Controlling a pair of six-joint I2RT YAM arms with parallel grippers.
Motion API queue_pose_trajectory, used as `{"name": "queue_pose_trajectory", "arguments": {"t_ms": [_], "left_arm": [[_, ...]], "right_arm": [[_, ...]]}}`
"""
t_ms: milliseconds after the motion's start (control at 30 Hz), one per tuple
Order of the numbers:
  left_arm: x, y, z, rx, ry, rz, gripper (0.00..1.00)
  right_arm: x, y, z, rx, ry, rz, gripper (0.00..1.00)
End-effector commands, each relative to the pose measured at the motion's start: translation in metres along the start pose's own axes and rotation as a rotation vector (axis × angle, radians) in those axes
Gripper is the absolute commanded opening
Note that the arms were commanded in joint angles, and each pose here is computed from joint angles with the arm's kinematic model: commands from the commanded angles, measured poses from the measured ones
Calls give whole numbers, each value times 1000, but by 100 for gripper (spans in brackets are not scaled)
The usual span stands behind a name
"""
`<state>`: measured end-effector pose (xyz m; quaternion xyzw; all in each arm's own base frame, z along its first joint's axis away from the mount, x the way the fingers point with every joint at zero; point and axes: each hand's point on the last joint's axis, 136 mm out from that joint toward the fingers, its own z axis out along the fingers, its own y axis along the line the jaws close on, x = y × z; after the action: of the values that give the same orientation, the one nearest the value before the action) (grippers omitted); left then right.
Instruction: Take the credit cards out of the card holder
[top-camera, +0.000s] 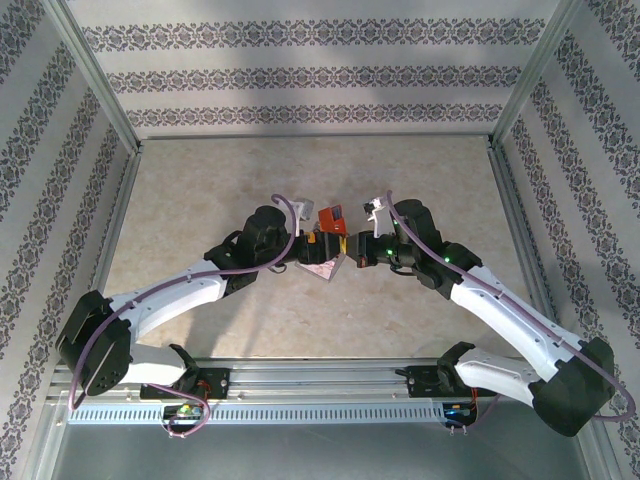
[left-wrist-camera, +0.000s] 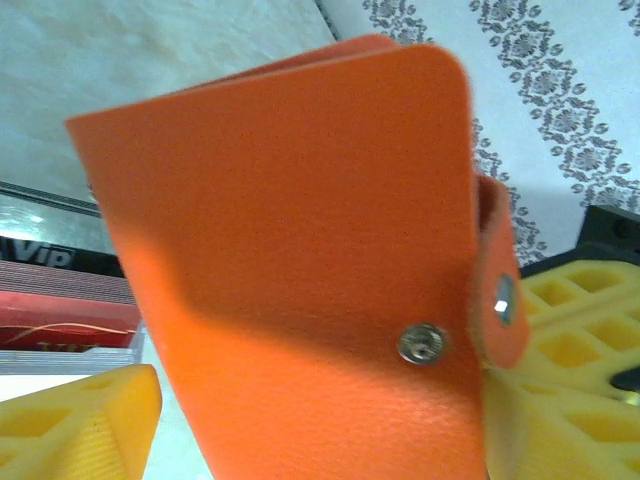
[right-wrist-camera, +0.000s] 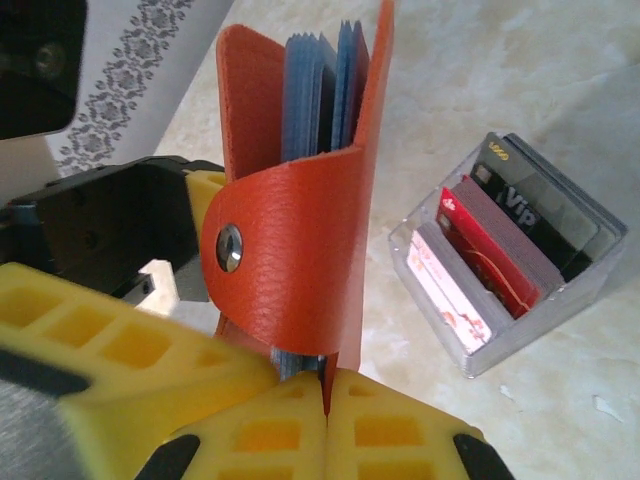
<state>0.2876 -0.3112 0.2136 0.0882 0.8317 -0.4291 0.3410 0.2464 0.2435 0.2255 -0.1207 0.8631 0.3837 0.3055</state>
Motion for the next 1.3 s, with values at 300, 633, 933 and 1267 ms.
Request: {"name": "queue_pose_trajectory", "arguments": {"t_ms": [300, 633, 933, 1267], "left_arm": [[4, 36, -12, -204, -23, 33, 79], [2, 51, -37, -248, -56, 22, 78], [-3, 54, -60, -212, -99, 2, 82], [-17, 16, -69, -24, -165, -10, 94]], "right_arm": [[-2, 14, -4, -57, -4, -25, 0], [-2, 3, -10, -41, -14, -1, 0], [-5, 5, -17, -78, -37, 7, 0], [-7, 5, -16, -85, -47, 12, 0]]}}
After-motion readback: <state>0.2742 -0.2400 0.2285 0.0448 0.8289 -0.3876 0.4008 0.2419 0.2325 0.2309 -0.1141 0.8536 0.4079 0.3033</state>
